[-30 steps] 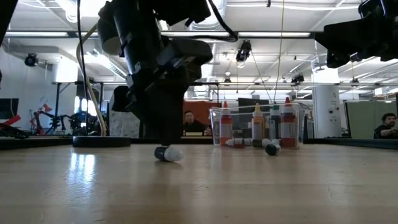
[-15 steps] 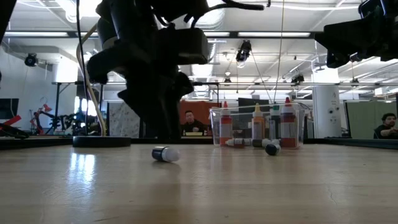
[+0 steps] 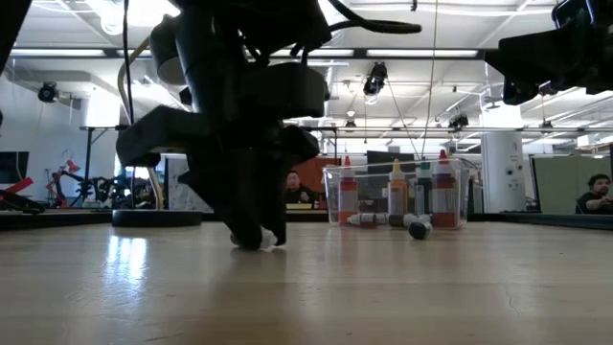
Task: Pick & Place food coloring
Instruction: Put the small blue food coloring bottle into the transparent bin
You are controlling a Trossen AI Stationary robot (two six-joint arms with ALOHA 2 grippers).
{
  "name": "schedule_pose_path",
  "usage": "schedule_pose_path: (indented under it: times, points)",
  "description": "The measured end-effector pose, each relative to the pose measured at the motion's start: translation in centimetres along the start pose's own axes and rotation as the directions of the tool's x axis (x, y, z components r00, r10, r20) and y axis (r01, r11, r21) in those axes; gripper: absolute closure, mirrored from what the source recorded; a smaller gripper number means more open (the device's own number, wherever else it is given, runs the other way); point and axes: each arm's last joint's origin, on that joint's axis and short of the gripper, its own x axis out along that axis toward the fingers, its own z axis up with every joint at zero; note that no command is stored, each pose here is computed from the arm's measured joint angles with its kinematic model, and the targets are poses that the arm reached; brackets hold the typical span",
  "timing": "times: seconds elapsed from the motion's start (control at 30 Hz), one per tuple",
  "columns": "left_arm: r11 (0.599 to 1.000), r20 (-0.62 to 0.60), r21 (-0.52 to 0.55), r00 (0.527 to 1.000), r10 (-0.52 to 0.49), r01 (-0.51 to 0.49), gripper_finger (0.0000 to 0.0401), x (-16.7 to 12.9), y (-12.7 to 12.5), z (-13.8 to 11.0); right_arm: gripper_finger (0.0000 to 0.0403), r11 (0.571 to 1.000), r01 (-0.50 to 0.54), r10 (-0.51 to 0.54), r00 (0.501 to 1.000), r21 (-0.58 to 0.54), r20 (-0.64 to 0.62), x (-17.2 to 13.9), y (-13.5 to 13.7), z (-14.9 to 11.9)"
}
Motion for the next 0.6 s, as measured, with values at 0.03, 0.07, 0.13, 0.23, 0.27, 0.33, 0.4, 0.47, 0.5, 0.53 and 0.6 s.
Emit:
schedule_pose_path:
  times: [0.03,0.07,0.13,0.23,0.27,0.33,0.4,0.47,0.5,0.53,0.6]
  points:
    - [1.0,-0.014,0.005,1.0,0.01,-0.01,0.029,0.0,0.0,-0.1,0.028,1.0,0.0,0.0,1.0,0.0,0.001,0.0,0.0,0.0]
    - [1.0,-0.024,0.009,1.0,0.015,-0.015,0.0292,0.2,0.0,-0.2,0.028,1.0,-0.001,0.001,1.0,0.0,0.0,0.0,0.0,0.0]
    - [1.0,-0.028,0.011,0.999,0.027,-0.027,0.0303,0.2,0.1,-0.2,0.028,1.0,0.0,0.0,1.0,0.0,0.001,0.0,0.0,0.0]
    - [0.999,-0.042,0.026,0.998,0.037,-0.036,0.0338,0.2,0.5,-0.4,0.028,1.0,0.0,0.0,1.0,0.0,0.0,0.0,0.0,0.0]
    - [0.999,-0.049,0.025,0.998,0.042,-0.041,0.0351,0.2,0.7,-0.5,0.028,1.0,0.0,0.0,1.0,0.0,0.001,0.0,0.0,0.0]
    - [0.998,-0.064,0.017,0.996,0.054,-0.053,0.0367,0.2,1.1,-0.7,0.028,1.0,0.0,0.0,1.0,0.0,0.001,0.0,0.0,0.0]
    - [0.998,-0.069,0.003,0.995,0.066,-0.066,0.0367,0.2,1.7,-0.8,0.028,1.0,0.0,0.0,1.0,0.0,0.001,0.0,0.0,0.0]
    - [0.996,-0.074,-0.011,0.994,0.085,-0.086,0.0367,-0.1,2.7,-0.8,0.028,1.0,0.0,0.0,1.0,0.0,0.001,0.0,0.0,0.0]
    - [0.995,-0.071,-0.016,0.992,0.101,-0.102,0.0367,-0.3,3.4,-0.7,0.028,1.0,0.0,0.0,1.0,0.0,0.001,0.0,0.0,0.0]
    - [0.992,-0.063,-0.021,0.99,0.125,-0.127,0.0367,-0.7,4.4,-0.5,0.028,1.0,0.0,0.0,1.0,0.0,0.001,0.0,0.0,0.0]
    - [0.979,-0.017,-0.036,0.98,0.199,-0.199,0.0367,-2.1,7.1,0.6,0.028,1.0,0.0,0.0,1.0,0.0,0.0,0.0,0.0,0.0]
